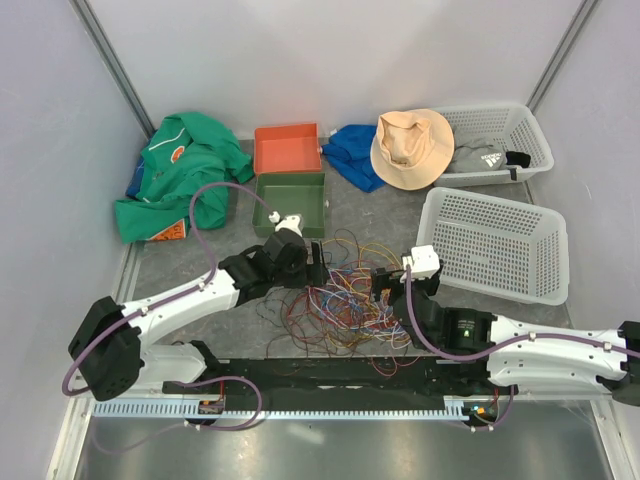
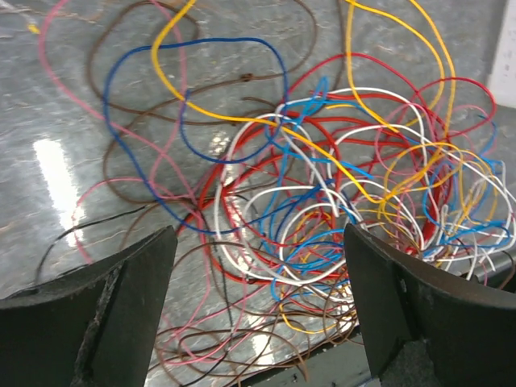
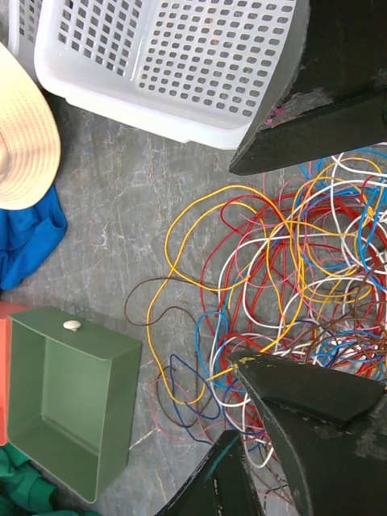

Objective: Untangle the cables

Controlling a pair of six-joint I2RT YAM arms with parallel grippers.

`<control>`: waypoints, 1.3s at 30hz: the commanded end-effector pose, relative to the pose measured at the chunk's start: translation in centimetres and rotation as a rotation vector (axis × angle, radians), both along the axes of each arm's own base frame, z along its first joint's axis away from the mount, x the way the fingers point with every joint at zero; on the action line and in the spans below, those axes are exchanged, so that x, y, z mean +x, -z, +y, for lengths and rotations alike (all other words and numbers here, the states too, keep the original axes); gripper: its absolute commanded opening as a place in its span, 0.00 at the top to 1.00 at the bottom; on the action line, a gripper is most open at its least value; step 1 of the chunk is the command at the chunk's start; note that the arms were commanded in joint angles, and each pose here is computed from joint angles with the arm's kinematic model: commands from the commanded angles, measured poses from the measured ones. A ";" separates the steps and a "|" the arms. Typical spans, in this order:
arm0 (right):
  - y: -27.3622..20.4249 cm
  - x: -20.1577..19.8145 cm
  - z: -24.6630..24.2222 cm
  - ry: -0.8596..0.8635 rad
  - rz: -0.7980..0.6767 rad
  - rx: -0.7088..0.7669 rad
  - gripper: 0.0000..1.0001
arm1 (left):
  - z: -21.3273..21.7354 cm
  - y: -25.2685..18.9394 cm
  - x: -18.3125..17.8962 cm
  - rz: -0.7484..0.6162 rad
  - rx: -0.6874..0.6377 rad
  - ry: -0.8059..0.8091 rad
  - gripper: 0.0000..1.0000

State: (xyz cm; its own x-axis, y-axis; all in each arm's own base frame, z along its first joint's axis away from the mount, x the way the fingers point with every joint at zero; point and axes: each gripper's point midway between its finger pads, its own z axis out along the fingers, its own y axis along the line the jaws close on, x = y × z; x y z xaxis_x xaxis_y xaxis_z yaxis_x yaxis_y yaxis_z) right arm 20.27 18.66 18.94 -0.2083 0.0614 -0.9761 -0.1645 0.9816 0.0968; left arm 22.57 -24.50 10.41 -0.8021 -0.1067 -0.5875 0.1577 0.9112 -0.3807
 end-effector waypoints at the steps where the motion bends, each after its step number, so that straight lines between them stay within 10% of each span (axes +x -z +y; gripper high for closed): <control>1: 0.7 0.1 0.1 0.018 0.007 0.005 0.02 | -2.3 -1.7 -0.1 -0.051 -0.123 0.056 0.09; 19: 2.0 0.1 0.6 0.019 0.027 -0.041 0.02 | -3.3 2.8 -0.7 0.008 -0.096 0.107 0.26; 24: 2.0 0.1 0.5 0.021 0.026 -0.040 0.02 | -3.7 2.9 -0.2 -0.003 -0.076 0.123 0.61; 28: 1.6 0.2 0.4 0.025 0.021 -0.035 0.02 | -3.6 0.1 0.5 -0.074 -0.090 0.123 0.98; 39: -0.8 0.5 0.8 0.019 -0.007 -0.029 0.02 | 1.6 -18.2 1.3 -0.442 -0.103 0.058 0.98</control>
